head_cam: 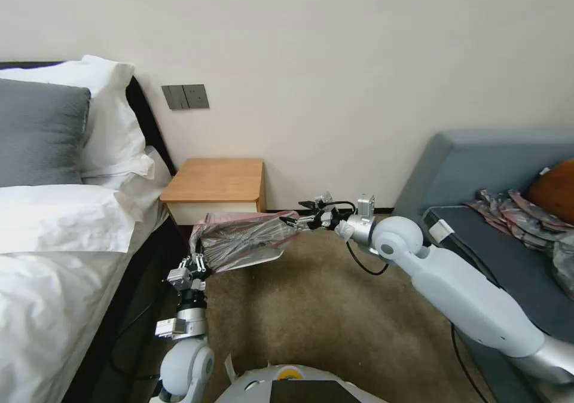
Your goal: Pick up the garbage bag from the table and place it over the trash can.
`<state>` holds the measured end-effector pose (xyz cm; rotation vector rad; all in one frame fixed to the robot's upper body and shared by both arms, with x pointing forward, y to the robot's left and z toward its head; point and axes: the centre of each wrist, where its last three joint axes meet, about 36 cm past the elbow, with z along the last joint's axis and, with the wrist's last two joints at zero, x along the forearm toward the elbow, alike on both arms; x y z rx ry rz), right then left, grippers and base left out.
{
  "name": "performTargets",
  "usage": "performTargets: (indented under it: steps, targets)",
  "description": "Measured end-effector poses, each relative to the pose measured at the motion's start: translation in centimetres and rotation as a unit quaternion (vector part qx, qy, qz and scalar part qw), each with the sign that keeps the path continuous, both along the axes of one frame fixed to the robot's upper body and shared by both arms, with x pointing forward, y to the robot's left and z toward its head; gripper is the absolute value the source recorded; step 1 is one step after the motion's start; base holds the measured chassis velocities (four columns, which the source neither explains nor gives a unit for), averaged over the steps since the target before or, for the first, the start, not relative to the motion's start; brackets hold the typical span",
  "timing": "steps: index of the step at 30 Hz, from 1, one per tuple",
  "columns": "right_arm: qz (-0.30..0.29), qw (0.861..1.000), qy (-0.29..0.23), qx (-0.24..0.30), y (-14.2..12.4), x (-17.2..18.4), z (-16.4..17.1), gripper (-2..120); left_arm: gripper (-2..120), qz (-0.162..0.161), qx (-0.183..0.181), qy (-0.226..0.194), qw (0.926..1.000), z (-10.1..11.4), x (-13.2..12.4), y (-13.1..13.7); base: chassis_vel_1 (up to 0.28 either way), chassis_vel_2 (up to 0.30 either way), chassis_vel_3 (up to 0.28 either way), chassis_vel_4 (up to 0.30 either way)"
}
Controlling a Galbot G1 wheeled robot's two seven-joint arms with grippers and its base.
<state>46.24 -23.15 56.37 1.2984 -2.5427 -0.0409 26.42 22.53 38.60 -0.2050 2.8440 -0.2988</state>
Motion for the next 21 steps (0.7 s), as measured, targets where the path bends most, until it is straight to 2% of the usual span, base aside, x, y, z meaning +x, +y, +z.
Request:
performTargets:
  steps: [2,4,6,7,9,10,11,13,21]
  targets:
    - [-0.004,1.0,0.003,0.004,0.05,0.09,-0.12,97,7,-0.001,0.0,0.0,1.0,0.01,-0.03,-0.01,0.0,0.0,0.0,0.0]
    - [-0.018,1.0,0.01,0.016,0.34,0.28,-0.34,85,7,-0.001,0.0,-0.002,1.0,-0.02,-0.1,-0.01,0.0,0.0,0.0,0.0]
    - [-0.02,1.0,0.011,0.017,0.35,0.3,-0.36,84,7,-0.001,0.0,-0.002,1.0,-0.02,-0.11,-0.01,0.0,0.0,0.0,0.0]
    - [-0.02,1.0,0.013,0.019,0.38,0.36,-0.44,77,7,-0.001,0.0,-0.002,1.0,-0.01,-0.12,0.0,0.0,0.0,0.0,0.0]
    - [-0.02,1.0,0.013,0.019,0.37,0.39,-0.48,74,7,-0.001,0.0,-0.003,1.0,0.01,-0.12,0.0,0.0,0.0,0.0,0.0]
    - [-0.015,1.0,0.015,0.021,0.36,0.44,-0.53,66,7,-0.001,0.0,-0.004,1.0,0.07,-0.07,0.05,0.0,0.0,0.0,0.0]
    - [-0.015,1.0,0.015,0.021,0.36,0.44,-0.53,66,7,-0.001,0.0,-0.004,1.0,0.07,-0.07,0.05,0.0,0.0,0.0,0.0]
    - [-0.005,0.999,0.024,0.032,0.38,0.39,-0.33,55,7,-0.001,-0.001,-0.005,1.0,0.13,0.04,0.12,0.0,0.0,0.0,0.0]
    - [0.004,0.998,0.044,0.048,0.79,0.38,-0.53,55,7,-0.001,-0.003,-0.007,1.0,0.12,0.19,0.22,0.0,0.0,0.0,0.0]
